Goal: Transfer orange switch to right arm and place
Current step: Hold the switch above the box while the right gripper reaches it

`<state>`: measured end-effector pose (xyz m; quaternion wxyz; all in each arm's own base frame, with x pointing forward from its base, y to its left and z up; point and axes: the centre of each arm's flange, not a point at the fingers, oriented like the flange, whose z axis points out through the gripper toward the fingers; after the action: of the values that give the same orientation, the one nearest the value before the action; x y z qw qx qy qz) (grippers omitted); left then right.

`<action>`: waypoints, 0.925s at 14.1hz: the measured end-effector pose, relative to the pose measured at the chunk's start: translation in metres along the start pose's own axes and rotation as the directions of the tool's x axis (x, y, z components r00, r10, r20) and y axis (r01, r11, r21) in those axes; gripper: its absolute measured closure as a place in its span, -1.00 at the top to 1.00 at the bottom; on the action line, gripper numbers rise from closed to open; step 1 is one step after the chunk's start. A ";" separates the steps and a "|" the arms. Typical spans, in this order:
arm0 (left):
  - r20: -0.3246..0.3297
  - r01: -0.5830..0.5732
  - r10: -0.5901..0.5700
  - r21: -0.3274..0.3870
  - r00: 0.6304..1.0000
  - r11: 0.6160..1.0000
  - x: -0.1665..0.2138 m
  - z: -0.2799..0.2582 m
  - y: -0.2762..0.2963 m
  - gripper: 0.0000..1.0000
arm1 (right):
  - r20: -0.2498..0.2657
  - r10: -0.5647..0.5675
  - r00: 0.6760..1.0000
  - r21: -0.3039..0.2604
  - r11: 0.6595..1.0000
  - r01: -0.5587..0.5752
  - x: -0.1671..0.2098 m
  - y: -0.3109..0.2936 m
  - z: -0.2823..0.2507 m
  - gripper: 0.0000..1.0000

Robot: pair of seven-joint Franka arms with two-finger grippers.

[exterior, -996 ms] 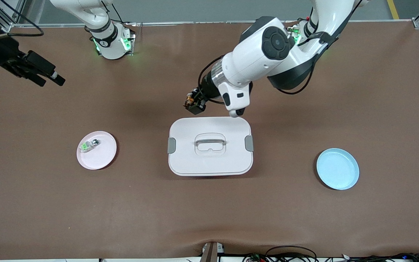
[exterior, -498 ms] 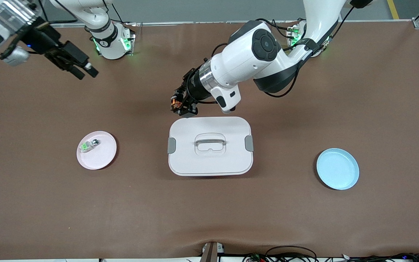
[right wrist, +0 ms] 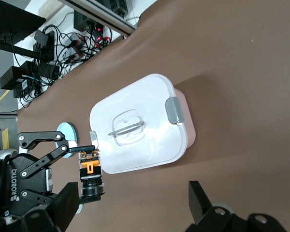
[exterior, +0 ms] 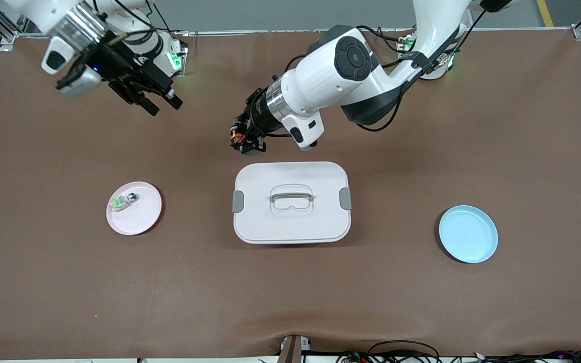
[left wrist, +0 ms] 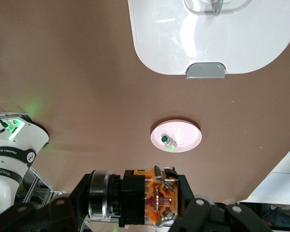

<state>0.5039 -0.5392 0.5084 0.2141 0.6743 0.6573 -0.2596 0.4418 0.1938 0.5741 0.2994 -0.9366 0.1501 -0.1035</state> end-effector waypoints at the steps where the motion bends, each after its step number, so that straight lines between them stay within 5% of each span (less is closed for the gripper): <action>1: 0.000 0.001 -0.001 -0.001 1.000 1.000 0.000 0.000 0.001 0.44 | 0.022 0.017 1.000 0.012 1.000 -0.018 0.003 -0.003 0.013 1.00; 13: -0.011 0.017 -0.017 -0.017 1.000 1.000 0.010 -0.003 0.011 0.44 | 0.193 0.025 0.981 0.023 0.999 -0.030 0.013 -0.064 0.123 1.00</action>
<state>0.5150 -0.5301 0.5039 0.2139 0.6684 0.6663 -0.2520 0.5023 0.3039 0.5149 0.3261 -0.9360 0.1319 -0.0101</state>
